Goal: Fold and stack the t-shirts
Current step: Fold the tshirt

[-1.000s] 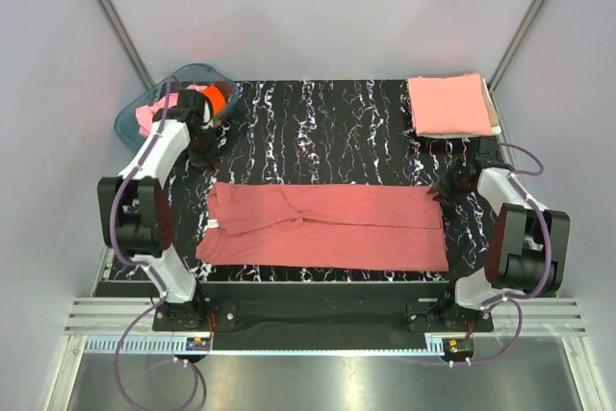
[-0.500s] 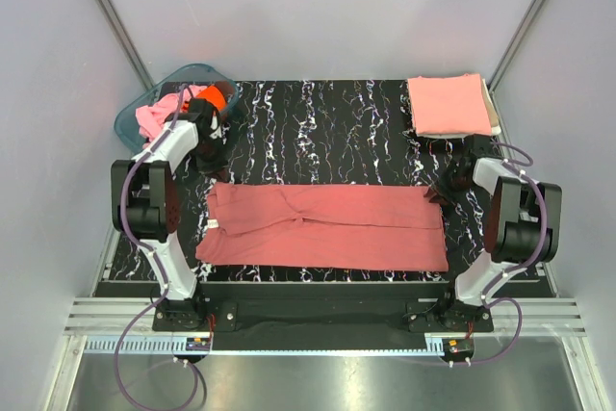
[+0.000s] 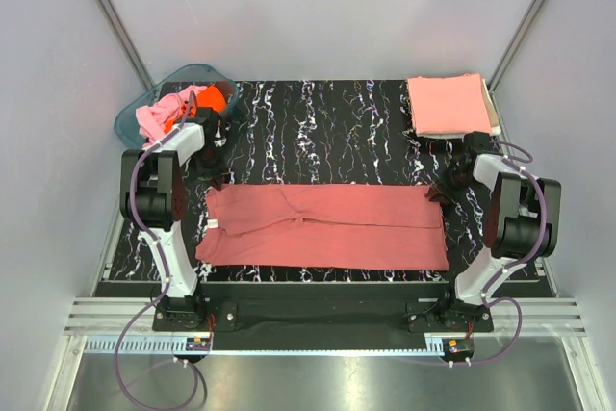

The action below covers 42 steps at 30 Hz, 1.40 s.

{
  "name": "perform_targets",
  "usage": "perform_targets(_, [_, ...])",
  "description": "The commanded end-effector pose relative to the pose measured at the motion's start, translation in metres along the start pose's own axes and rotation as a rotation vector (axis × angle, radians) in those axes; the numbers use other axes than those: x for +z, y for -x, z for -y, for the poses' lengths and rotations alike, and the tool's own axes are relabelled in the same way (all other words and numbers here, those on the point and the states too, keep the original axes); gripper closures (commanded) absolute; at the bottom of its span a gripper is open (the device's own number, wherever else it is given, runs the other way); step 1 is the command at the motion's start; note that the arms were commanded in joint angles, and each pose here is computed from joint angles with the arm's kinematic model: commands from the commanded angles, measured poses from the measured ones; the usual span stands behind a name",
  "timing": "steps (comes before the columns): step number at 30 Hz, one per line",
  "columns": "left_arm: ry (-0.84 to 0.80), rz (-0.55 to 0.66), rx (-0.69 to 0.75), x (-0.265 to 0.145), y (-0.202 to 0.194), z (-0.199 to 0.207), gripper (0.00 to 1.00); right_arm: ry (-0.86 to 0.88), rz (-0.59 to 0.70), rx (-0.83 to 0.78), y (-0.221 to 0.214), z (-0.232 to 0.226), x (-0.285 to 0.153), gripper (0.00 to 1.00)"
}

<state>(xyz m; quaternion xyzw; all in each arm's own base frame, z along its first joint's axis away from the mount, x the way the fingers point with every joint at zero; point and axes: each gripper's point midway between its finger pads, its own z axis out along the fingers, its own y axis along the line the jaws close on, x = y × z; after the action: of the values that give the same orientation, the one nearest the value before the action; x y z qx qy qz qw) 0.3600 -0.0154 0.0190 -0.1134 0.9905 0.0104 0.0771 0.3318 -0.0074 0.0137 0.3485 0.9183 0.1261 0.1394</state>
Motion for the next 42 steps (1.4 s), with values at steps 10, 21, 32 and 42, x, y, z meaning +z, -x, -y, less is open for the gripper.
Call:
perform_targets(10, [0.05, 0.089, -0.043, -0.004, 0.031, -0.013, 0.9, -0.184, 0.059, 0.001, 0.01, 0.045, 0.009, 0.74])
perform_targets(21, [-0.308, 0.212, -0.005, -0.085, 0.054, 0.051, 0.88, -0.101, 0.154, 0.012, 0.023, 0.023, -0.025, 0.73])
perform_targets(32, [-0.382, 0.187, 0.124, -0.106, -0.032, 0.119, 0.88, 0.061, 0.224, 0.02, 0.025, -0.014, -0.081, 0.68])
perform_targets(42, [-0.288, 0.122, 0.106, -0.057, -0.059, 0.133, 0.87, 0.149, 0.251, -0.004, 0.026, -0.032, -0.102, 0.67])
